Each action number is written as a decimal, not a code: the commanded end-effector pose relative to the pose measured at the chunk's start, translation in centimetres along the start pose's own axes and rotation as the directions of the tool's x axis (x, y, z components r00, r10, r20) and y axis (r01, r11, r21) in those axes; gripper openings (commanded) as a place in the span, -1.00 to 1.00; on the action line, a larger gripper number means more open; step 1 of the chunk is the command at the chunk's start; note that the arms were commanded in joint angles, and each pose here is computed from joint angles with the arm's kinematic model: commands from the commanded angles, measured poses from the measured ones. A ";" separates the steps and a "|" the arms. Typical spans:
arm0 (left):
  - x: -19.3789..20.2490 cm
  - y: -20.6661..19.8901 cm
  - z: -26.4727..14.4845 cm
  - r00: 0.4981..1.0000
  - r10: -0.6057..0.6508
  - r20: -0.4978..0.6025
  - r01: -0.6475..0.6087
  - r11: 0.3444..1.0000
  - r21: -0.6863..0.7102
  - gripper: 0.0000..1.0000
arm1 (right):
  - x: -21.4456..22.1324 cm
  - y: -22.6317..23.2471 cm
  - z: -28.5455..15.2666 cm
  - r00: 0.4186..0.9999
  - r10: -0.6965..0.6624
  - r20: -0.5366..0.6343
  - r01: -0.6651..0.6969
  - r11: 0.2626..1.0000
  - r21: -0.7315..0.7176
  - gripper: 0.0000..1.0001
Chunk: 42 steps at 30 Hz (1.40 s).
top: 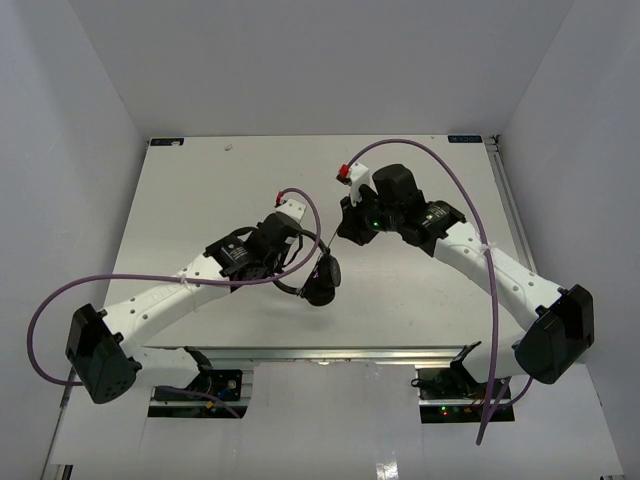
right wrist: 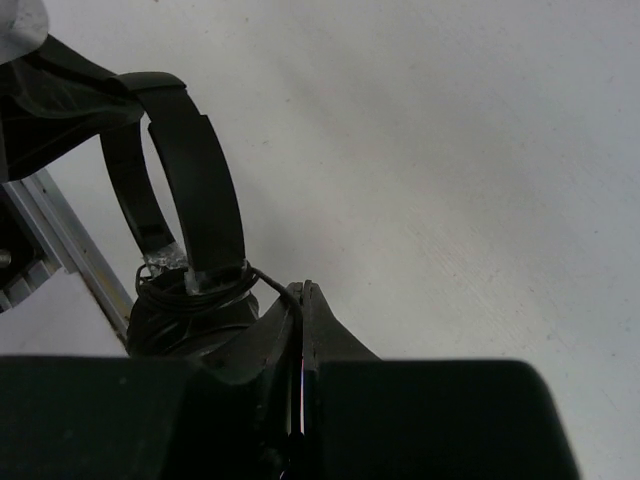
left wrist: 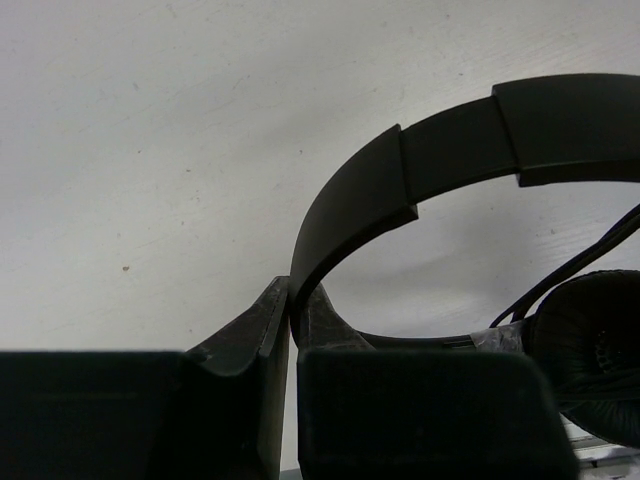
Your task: Wrap the headphones
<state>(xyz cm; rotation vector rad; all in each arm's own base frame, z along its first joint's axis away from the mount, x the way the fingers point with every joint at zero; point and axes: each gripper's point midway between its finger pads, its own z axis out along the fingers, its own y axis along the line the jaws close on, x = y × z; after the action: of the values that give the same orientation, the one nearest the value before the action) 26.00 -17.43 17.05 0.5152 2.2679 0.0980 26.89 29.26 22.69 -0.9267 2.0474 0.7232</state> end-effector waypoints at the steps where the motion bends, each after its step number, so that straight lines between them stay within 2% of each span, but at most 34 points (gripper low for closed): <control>1: -0.5 1.1 0.0 1.000 -0.005 -0.007 0.004 0.997 -0.081 -1.00 | -2.9 1.7 -0.8 0.997 -0.033 0.073 0.040 0.995 -0.090 -0.85; 10: -0.4 0.8 1.0 0.995 -0.093 -0.045 0.085 0.986 -0.140 -1.00 | -2.1 4.9 -0.4 0.998 0.005 0.068 0.007 0.984 -0.177 -0.85; 19: -1.0 0.1 1.3 0.969 -0.246 -0.034 0.237 0.957 -0.166 -1.00 | 0.2 8.3 1.8 0.994 0.099 0.056 -0.084 0.971 -0.224 -0.84; 28: -2.9 -0.3 -0.4 0.911 -0.410 0.052 0.413 0.907 -0.085 -1.00 | 1.6 6.1 4.0 0.986 0.154 0.064 -0.156 0.988 0.018 -0.72; 33: -3.5 -0.2 -1.4 0.887 -0.454 0.081 0.458 0.888 -0.044 -1.00 | 1.5 4.9 4.1 0.985 0.152 0.085 -0.163 0.975 0.148 -0.66; 42: -4.0 0.3 -2.4 0.867 -0.483 0.124 0.489 0.872 -0.016 -1.00 | 1.6 4.9 4.0 0.986 0.134 0.096 -0.154 0.958 0.242 -0.67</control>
<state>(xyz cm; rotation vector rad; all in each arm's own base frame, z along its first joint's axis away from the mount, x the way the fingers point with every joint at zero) 26.43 -18.03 19.34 -0.0148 2.2795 -0.0308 22.47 34.87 18.87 -0.6931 2.1175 0.6394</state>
